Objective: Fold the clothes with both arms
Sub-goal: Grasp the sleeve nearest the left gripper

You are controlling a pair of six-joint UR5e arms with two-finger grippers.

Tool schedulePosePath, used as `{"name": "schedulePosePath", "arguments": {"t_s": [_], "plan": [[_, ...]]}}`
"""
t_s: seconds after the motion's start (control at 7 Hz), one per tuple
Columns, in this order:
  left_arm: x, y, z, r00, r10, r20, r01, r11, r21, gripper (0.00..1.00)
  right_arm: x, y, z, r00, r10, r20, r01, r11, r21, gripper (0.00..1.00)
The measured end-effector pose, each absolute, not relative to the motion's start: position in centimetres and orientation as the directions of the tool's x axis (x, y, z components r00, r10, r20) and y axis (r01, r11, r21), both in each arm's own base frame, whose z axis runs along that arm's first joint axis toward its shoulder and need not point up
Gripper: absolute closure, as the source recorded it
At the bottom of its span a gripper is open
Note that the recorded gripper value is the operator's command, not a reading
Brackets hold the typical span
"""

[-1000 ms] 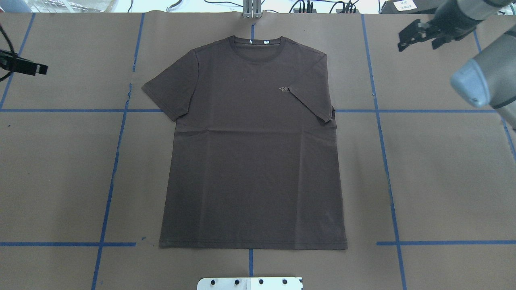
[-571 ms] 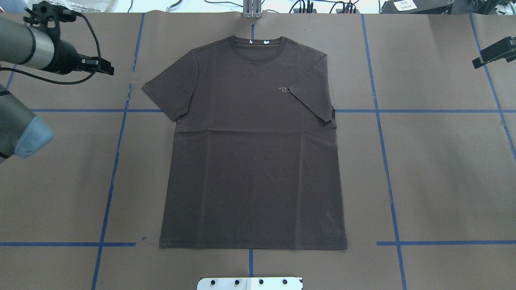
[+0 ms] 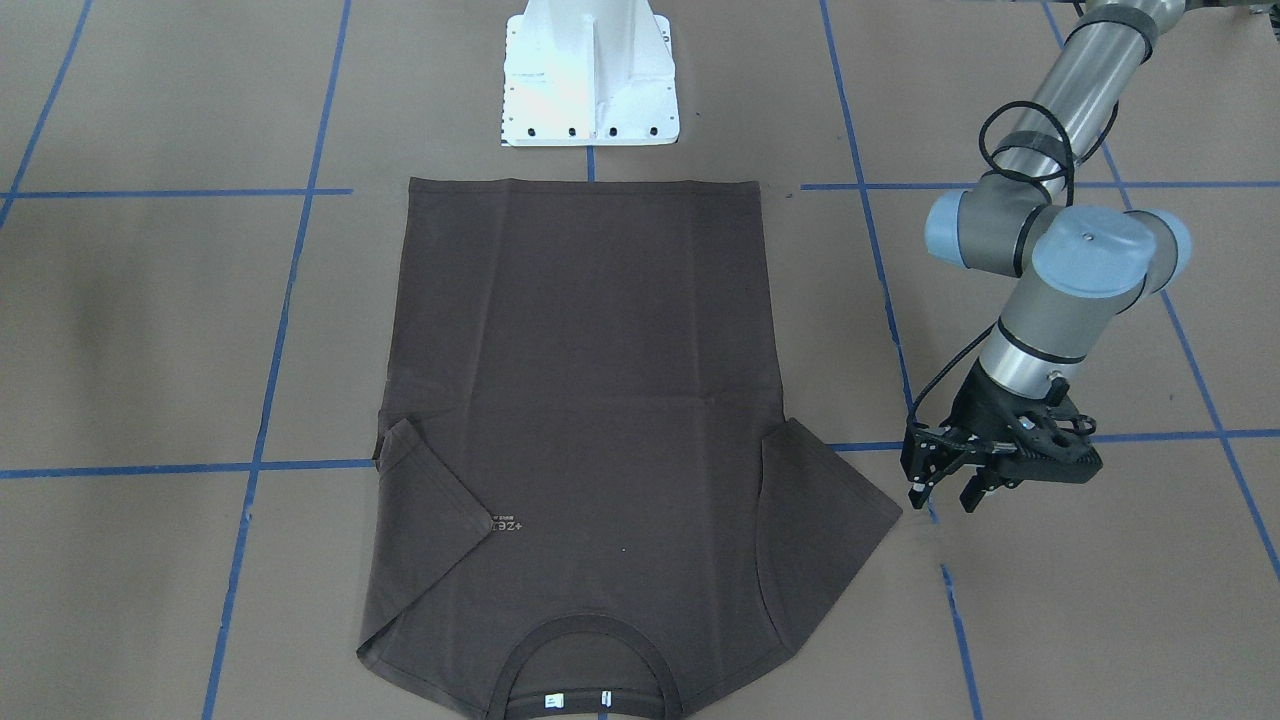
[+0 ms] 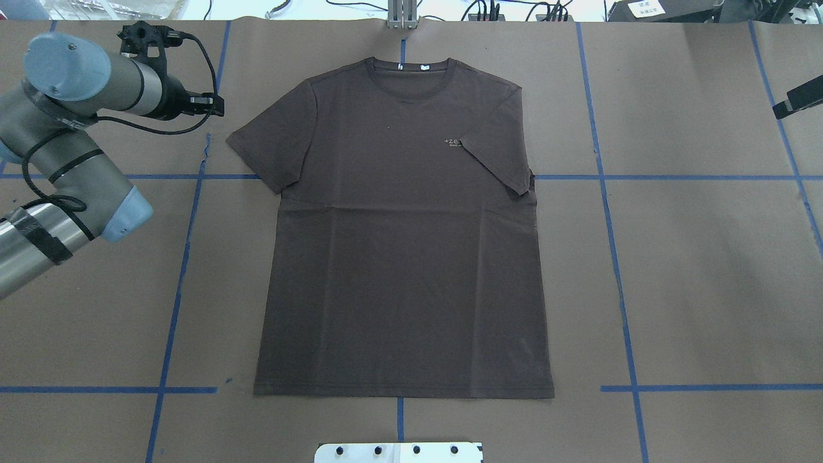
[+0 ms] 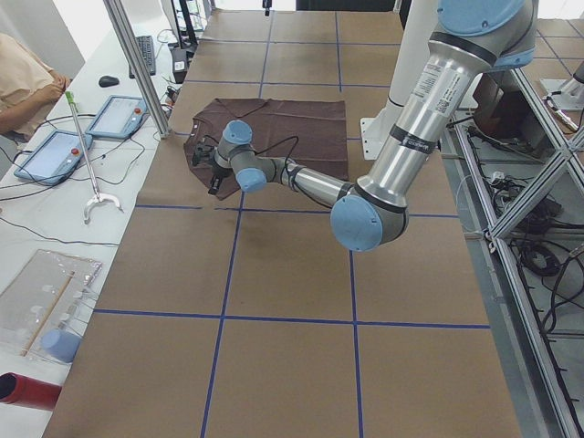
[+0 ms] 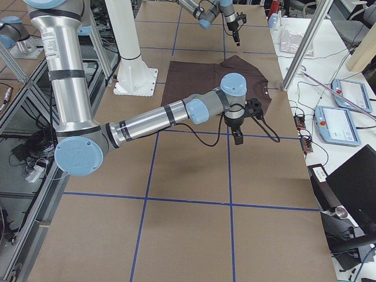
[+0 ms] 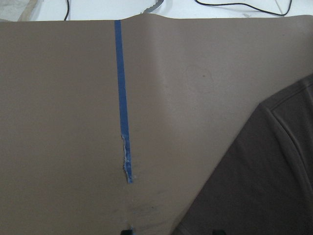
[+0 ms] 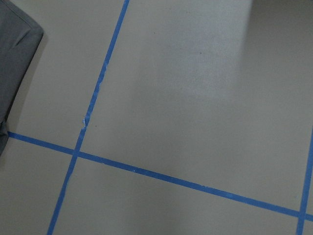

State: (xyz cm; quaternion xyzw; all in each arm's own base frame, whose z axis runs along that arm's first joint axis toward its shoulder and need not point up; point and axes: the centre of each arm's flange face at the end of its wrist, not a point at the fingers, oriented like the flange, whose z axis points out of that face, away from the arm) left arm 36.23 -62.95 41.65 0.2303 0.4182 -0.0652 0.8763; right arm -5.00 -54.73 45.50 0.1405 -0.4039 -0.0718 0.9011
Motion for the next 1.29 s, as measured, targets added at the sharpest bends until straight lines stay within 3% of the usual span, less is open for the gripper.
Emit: {"name": "schedulePosePath", "arguments": {"t_s": [0.86,1.0,1.14,1.29], "plan": [[43.1,-61.5,44.1,0.666,0.041,-0.745,0.313,0.891,0.329,0.46,-5.0,-54.9,45.8,0.669,-0.239,0.704,0.016,0.951,0.308,0.0],[43.5,-61.2,44.1,0.666,0.04,-0.745,0.312,0.892,0.327,0.59,-5.0,-55.0,45.8,0.669,-0.24,0.704,0.016,0.951,0.308,0.0],[43.6,-61.1,44.1,0.665,0.041,-0.745,0.312,0.892,0.327,0.87,-5.0,-55.0,45.8,0.669,-0.24,0.704,0.016,0.951,0.308,0.0],[43.6,-61.1,44.0,0.664,0.039,-0.746,0.313,0.892,0.326,1.0,-5.0,-55.0,45.8,0.669,-0.239,0.704,0.016,0.951,0.307,0.0]]}}
